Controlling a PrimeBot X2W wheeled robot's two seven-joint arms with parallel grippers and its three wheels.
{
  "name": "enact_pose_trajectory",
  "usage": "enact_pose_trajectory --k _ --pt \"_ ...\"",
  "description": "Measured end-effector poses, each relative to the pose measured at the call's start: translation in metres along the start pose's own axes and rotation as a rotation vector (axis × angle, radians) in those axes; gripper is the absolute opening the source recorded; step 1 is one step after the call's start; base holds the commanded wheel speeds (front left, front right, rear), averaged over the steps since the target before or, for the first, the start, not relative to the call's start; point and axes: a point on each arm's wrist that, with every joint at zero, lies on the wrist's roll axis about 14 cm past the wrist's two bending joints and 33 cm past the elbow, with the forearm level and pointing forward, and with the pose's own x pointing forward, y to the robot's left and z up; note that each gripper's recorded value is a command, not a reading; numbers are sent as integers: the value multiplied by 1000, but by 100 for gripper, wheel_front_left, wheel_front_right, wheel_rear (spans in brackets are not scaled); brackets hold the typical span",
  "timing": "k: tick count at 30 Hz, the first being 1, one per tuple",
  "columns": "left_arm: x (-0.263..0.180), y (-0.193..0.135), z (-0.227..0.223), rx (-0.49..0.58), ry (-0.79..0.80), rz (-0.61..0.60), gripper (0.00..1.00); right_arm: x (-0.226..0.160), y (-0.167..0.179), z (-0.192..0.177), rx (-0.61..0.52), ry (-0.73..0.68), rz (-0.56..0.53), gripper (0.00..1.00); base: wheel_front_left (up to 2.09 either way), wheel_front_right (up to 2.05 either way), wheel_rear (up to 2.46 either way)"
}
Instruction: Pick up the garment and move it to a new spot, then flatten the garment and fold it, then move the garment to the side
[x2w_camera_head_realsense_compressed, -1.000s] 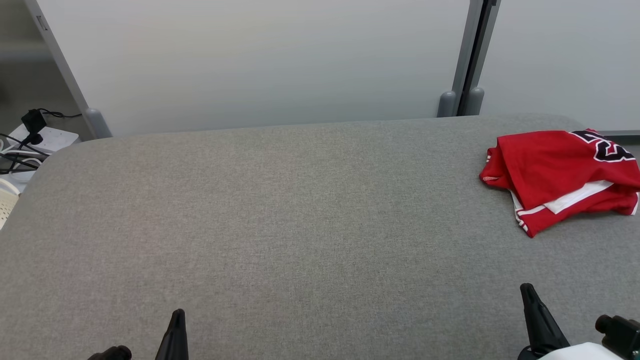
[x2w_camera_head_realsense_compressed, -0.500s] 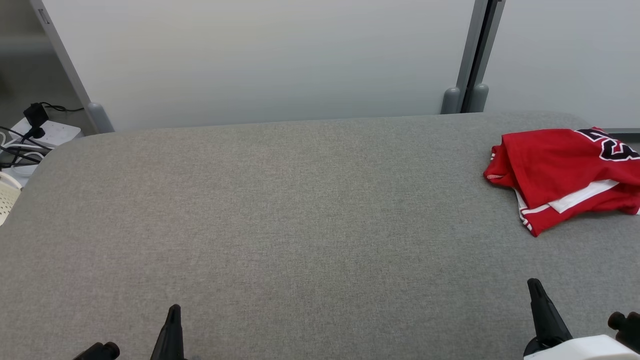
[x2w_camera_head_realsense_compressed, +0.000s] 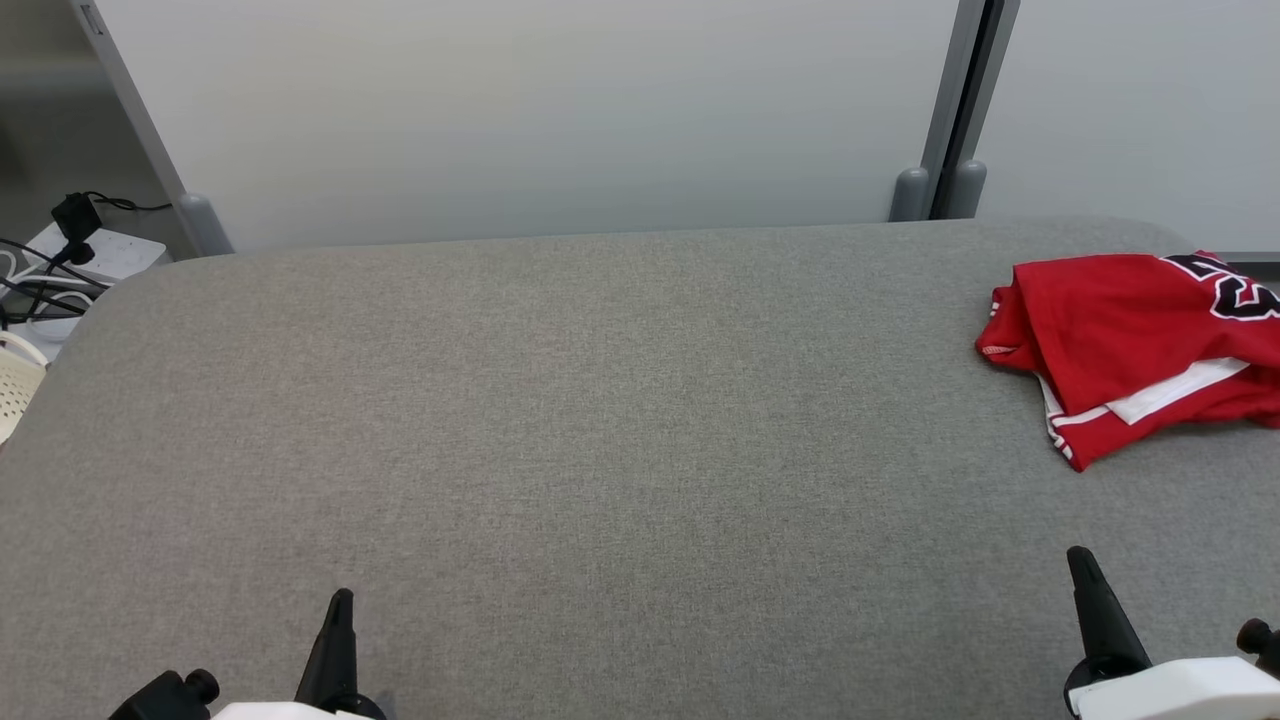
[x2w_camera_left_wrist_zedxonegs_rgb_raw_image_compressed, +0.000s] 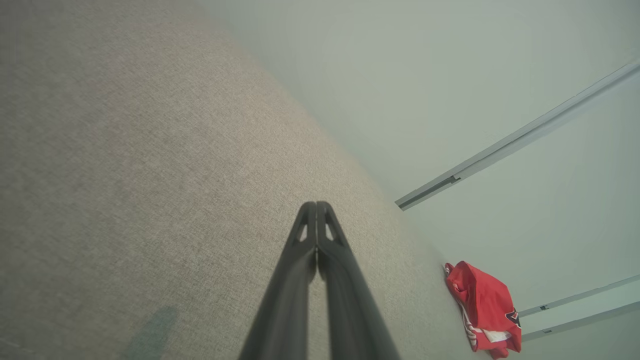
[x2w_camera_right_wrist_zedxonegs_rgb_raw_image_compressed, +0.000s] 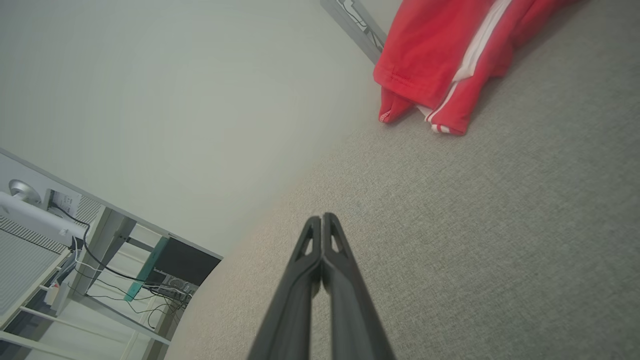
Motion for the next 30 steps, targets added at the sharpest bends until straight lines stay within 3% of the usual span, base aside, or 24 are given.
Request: enact_pose_trajectory --k 30 --pt "13 -1 11 -335 14 -22 0 15 -3 6 331 -4 -24 0 0 0 0"
